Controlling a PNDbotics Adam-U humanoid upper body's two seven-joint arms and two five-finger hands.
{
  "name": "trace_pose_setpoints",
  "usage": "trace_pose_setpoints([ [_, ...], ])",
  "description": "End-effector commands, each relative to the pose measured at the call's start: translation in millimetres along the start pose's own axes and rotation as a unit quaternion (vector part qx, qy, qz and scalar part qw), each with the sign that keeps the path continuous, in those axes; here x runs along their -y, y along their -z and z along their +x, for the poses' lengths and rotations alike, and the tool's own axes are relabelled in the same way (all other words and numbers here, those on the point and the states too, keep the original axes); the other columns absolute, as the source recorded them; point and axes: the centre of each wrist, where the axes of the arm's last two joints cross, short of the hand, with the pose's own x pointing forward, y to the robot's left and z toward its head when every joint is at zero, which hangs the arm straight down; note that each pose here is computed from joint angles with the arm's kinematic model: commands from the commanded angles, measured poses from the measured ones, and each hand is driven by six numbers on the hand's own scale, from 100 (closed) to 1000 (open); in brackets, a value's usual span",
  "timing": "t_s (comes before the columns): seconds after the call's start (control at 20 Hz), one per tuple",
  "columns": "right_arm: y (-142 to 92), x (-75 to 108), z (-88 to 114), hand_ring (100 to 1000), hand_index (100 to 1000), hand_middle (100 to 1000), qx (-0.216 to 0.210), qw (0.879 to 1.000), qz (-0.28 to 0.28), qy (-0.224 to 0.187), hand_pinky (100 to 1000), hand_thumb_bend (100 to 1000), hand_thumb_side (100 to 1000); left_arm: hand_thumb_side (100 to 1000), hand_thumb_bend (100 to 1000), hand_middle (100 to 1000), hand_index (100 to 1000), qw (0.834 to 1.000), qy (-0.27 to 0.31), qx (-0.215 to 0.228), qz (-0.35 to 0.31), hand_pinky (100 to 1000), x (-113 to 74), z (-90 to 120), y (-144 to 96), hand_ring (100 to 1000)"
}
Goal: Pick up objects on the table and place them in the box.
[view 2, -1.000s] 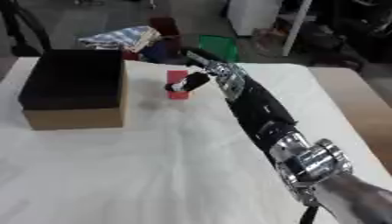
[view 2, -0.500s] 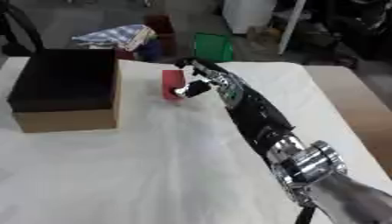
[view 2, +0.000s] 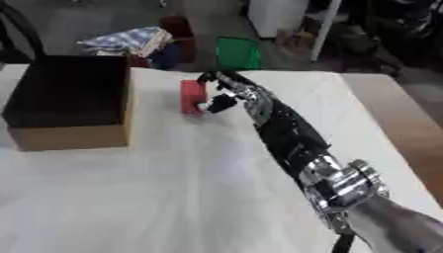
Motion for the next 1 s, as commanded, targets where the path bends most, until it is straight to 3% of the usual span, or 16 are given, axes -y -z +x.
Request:
trace_pose_setpoints([
  [0.05,2,7.2,4,867,695,532,0.002,1.0,-0.011,-0.008,760,306,190,100,805,675,783,1.0,0.008,0.011,0.011,611,-8.6,3,5,846],
  [0.1,2,6.6,4,852,652,492,0.003,1.0,-0.014,-0.008,747,282,133,100,805,675,783,1.0,0.008,0.011,0.011,610,-8.4,3,5,846],
  [0.25,3,5.4,6,820,572,416,0.007,1.0,-0.028,-0.008,717,245,100,100,805,675,784,1.0,0.007,0.01,0.012,608,-8.3,3,5,846],
  [0.5,8,13.8,21,808,564,391,0.045,0.997,-0.058,-0.009,705,223,100,100,806,675,784,1.0,0.005,0.008,0.011,606,-7.5,2,4,846],
  [1.0,23,49.7,74,799,571,391,0.143,0.986,-0.086,-0.011,705,249,100,100,805,676,783,1.0,0.004,-0.001,0.002,606,-4.0,-1,-1,841],
])
